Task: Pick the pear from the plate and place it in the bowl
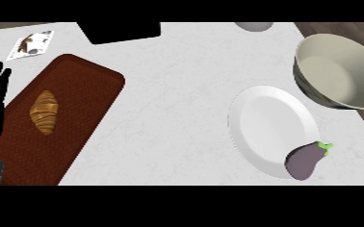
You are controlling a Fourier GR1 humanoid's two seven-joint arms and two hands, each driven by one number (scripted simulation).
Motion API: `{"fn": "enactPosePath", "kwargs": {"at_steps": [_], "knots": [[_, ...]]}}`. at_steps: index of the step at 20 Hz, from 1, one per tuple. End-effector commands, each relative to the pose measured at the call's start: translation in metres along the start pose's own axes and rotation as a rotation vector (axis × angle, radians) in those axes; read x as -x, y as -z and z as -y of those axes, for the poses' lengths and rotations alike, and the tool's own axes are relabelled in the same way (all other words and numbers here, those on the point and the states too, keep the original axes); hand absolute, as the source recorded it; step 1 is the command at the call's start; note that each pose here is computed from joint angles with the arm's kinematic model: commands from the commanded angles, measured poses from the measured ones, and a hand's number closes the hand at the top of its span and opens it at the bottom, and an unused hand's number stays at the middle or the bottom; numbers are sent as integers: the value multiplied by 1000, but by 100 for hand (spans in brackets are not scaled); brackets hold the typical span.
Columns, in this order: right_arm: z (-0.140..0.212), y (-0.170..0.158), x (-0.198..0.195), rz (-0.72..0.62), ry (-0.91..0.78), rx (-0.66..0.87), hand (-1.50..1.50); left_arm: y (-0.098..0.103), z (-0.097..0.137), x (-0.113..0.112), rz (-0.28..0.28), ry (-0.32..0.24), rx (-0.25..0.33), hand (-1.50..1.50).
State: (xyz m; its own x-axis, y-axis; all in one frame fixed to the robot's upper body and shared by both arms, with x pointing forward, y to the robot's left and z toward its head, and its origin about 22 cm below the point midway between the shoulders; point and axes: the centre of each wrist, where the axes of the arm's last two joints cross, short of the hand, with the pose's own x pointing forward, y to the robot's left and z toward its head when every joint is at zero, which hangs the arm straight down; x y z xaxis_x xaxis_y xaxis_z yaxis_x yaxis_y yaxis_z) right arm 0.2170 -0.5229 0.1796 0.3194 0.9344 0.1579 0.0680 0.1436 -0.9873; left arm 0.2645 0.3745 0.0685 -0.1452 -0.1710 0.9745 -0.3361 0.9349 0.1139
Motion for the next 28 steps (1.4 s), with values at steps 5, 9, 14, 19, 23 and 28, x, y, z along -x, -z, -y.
{"fn": "enactPosePath", "kwargs": {"at_steps": [5,9,14,19,23,28], "knots": [[103,-30,73,241,315,165,150,1,13,-6,26,-7,54,0],[145,-49,96,270,435,126,150,7,26,-10,44,-25,110,0],[165,-55,104,243,504,71,150,16,35,-10,53,-39,149,0],[154,-32,76,238,453,-14,150,29,39,-27,56,-31,163,0],[140,-8,35,263,420,-76,150,21,53,-17,54,-46,162,0],[102,14,-5,251,435,-124,150,6,60,-11,44,-32,164,0]]}}
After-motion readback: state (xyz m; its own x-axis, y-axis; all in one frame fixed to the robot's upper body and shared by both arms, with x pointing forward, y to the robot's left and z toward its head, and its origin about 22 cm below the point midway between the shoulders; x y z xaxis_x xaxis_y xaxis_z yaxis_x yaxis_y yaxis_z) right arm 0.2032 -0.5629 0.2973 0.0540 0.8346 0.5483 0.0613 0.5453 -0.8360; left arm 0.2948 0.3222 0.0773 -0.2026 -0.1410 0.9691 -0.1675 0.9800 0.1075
